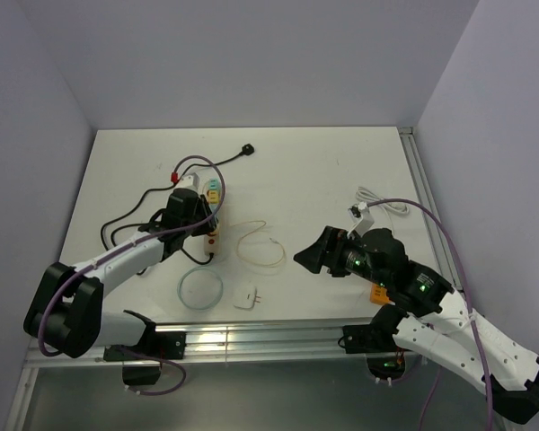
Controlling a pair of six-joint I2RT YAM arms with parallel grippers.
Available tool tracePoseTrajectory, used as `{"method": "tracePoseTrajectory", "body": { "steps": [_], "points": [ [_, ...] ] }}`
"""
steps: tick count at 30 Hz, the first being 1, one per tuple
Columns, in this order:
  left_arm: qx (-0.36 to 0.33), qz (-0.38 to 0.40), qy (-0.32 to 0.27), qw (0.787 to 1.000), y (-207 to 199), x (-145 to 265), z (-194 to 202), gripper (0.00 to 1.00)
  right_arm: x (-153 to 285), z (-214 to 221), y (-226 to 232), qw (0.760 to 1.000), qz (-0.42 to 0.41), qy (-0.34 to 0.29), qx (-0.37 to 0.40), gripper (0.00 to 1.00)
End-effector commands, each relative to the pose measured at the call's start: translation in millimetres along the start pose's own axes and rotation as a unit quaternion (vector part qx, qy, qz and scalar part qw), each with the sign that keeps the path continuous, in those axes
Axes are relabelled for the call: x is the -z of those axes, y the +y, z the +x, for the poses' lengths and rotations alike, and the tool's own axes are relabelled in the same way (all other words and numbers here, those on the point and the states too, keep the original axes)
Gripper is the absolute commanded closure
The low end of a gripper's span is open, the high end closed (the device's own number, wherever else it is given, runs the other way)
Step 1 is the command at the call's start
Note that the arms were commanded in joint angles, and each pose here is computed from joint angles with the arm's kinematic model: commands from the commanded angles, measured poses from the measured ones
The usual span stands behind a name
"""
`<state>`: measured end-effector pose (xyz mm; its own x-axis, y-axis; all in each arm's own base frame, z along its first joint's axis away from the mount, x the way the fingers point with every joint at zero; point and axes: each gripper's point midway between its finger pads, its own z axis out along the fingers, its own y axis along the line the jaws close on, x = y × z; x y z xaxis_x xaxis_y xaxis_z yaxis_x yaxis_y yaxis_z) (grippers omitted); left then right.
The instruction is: Insert the plug
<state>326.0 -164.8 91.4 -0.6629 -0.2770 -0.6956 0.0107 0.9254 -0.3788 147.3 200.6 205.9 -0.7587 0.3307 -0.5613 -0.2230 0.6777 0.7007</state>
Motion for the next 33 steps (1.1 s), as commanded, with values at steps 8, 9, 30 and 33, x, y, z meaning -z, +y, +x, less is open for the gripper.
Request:
{"method": "tracePoseTrajectory", "body": {
  "steps": [8,9,30,33],
  "points": [
    [-0.010,-0.011,-0.043,0.999,-4,0,-23,1.00,-3,0,-1,1.000,-0.004,-0.005,-0.002,0.05],
    [-0.010,-0.011,-0.045,0.999,-3,0,-24,1.00,-3,0,-1,1.000,-0.004,-0.005,-0.002,0.05],
    [-0.012,-0.061,-0.035,0.997,22,-1,-7,1.00,-7,2,-3,1.000,-0.002,0.000,0.002,0.05],
    [-0.011,-0.067,-0.037,0.997,26,0,-6,1.00,-7,1,-2,1.000,-0.002,0.000,0.004,0.05]
  ]
}}
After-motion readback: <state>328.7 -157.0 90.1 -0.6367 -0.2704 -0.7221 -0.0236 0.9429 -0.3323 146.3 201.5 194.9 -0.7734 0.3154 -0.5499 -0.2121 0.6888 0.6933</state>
